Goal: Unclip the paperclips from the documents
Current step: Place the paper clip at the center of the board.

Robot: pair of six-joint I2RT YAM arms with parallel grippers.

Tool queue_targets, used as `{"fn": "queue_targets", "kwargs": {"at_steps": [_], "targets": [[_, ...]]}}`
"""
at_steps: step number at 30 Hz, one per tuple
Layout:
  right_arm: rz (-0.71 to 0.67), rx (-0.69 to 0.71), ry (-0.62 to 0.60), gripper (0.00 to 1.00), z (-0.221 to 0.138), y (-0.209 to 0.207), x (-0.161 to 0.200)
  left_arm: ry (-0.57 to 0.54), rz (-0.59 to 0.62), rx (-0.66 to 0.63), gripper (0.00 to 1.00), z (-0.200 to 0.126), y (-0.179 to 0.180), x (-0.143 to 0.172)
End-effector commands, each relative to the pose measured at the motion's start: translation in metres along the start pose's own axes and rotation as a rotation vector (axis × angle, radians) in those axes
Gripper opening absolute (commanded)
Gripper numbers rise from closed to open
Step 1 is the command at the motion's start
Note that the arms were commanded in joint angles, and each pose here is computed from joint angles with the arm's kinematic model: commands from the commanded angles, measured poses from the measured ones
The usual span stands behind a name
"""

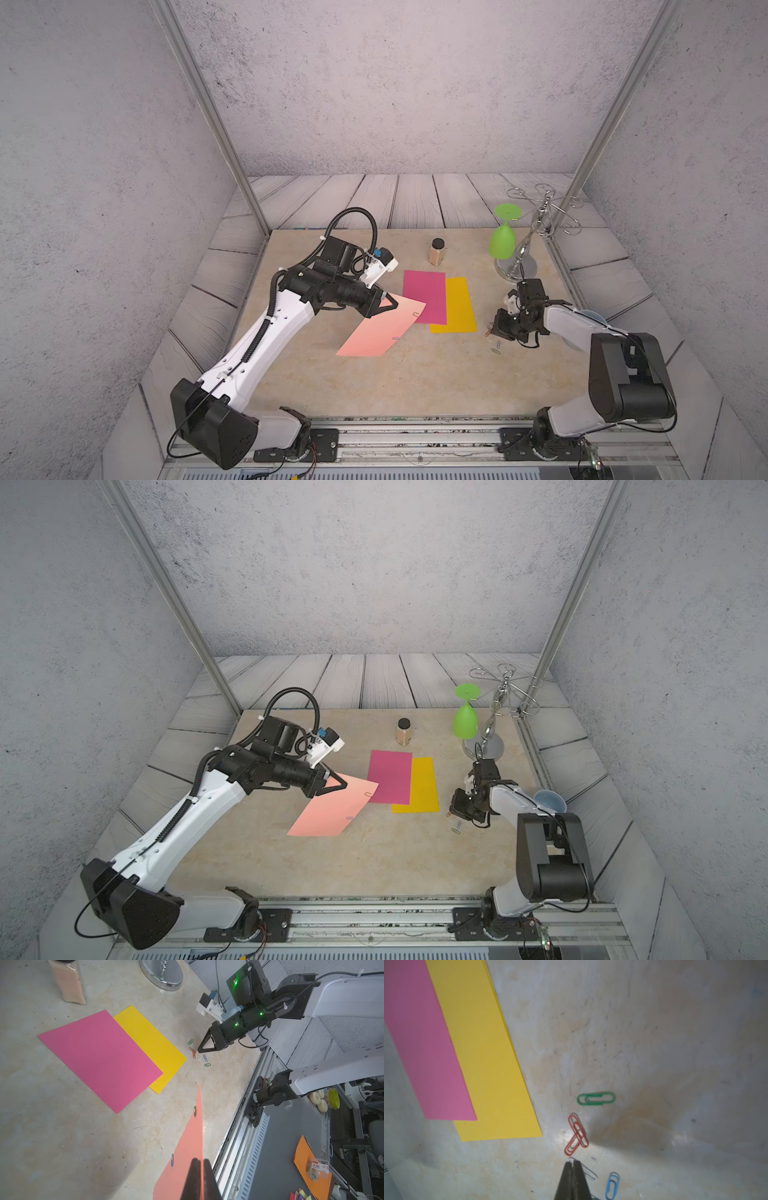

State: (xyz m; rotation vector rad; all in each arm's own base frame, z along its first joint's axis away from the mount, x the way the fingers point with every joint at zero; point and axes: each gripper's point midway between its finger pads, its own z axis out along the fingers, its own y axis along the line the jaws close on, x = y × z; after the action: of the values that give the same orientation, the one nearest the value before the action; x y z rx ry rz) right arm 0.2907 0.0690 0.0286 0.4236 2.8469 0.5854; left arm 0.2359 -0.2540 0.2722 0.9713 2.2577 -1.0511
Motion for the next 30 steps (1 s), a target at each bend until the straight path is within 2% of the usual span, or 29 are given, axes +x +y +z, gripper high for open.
{"fn": "queue_targets", "kwargs": {"at_steps": [1,4,10,19,25,30], "targets": [[0.025,0.037,0.015,0.05,0.008,-0.012,0.003,0.004,0.006,-0.009,0.0,0.003,0.003,0.001],[0.024,0.04,0.009,0.1,0.007,-0.012,0.002,0.001,0.009,-0.016,0.0,0.003,0.005,0.0],[0.018,0.038,-0.007,0.28,0.0,-0.009,-0.001,-0.006,0.008,-0.032,0.0,0.003,0.009,-0.002],[-0.013,0.016,-0.025,0.33,-0.018,0.002,0.0,-0.045,0.01,-0.07,0.0,-0.003,0.019,-0.011],[-0.079,-0.102,-0.02,0.38,-0.037,0.033,0.001,-0.088,0.004,-0.089,0.0,-0.011,0.024,-0.018],[-0.195,-0.211,-0.024,0.41,-0.059,0.072,0.006,-0.12,-0.004,-0.091,0.0,-0.016,0.026,-0.024]]}}
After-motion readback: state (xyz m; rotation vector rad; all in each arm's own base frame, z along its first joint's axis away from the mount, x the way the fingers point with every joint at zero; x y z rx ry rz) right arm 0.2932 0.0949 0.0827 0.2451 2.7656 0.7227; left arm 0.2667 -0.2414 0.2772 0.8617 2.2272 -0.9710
